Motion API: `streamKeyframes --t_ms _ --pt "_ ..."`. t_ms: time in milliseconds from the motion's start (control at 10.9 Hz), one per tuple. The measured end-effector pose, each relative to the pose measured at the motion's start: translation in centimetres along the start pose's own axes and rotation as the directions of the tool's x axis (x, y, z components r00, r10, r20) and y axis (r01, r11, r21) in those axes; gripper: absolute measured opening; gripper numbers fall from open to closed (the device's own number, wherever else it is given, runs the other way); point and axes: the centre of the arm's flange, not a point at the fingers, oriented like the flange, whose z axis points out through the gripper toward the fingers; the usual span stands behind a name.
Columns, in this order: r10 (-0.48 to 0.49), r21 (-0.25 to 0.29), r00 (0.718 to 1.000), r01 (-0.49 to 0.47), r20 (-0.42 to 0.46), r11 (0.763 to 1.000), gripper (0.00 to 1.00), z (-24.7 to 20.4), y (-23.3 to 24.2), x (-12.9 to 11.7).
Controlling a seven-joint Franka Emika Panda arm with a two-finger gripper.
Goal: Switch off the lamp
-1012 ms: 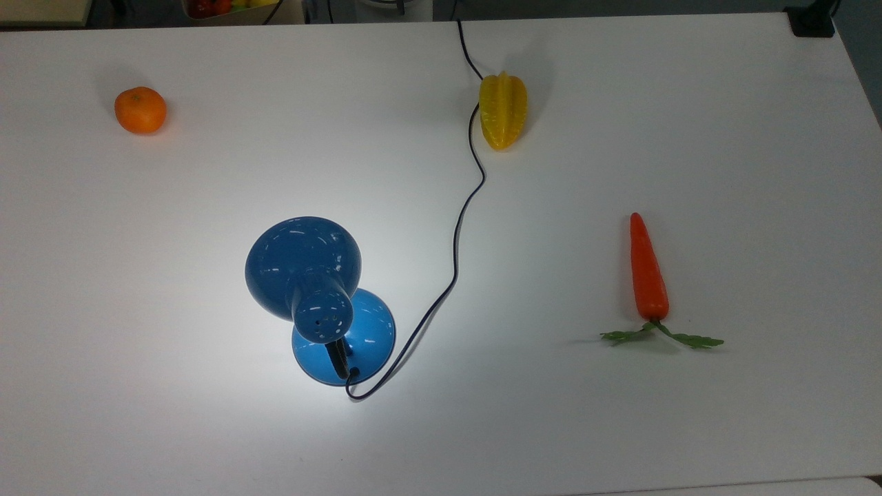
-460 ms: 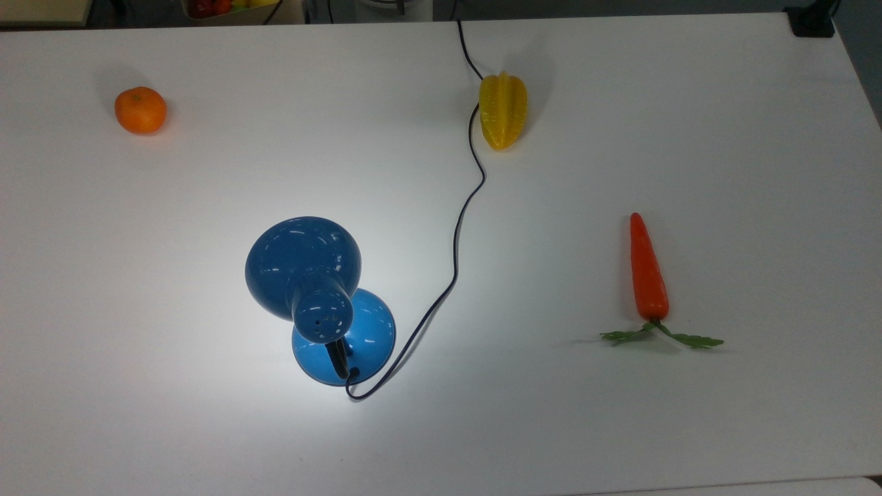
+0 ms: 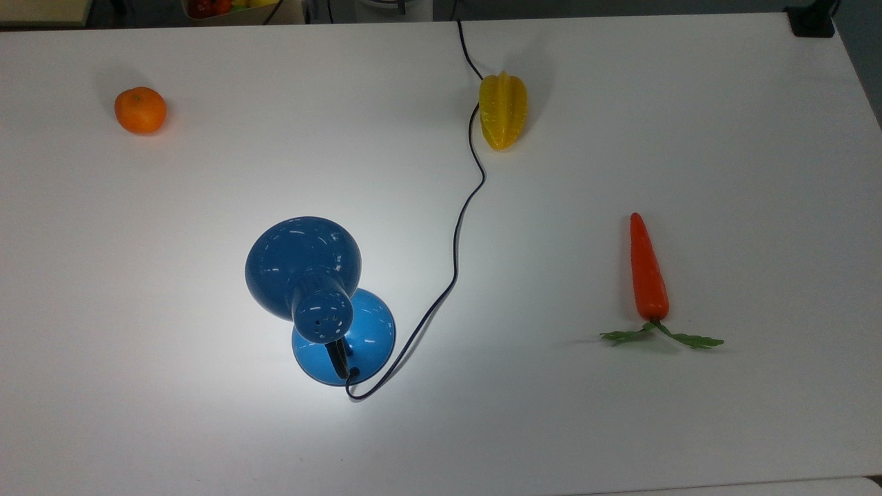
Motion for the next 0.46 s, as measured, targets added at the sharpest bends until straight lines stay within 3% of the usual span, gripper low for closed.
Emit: streamKeyframes --t_ms 184,460 --pt "0.000 0.000 1.000 0.000 0.000 1.000 1.00 0.00 0.00 0.00" --pt "-0.001 0.000 1.000 0.001 0.000 1.000 0.91 -0.01 0.00 0.01"
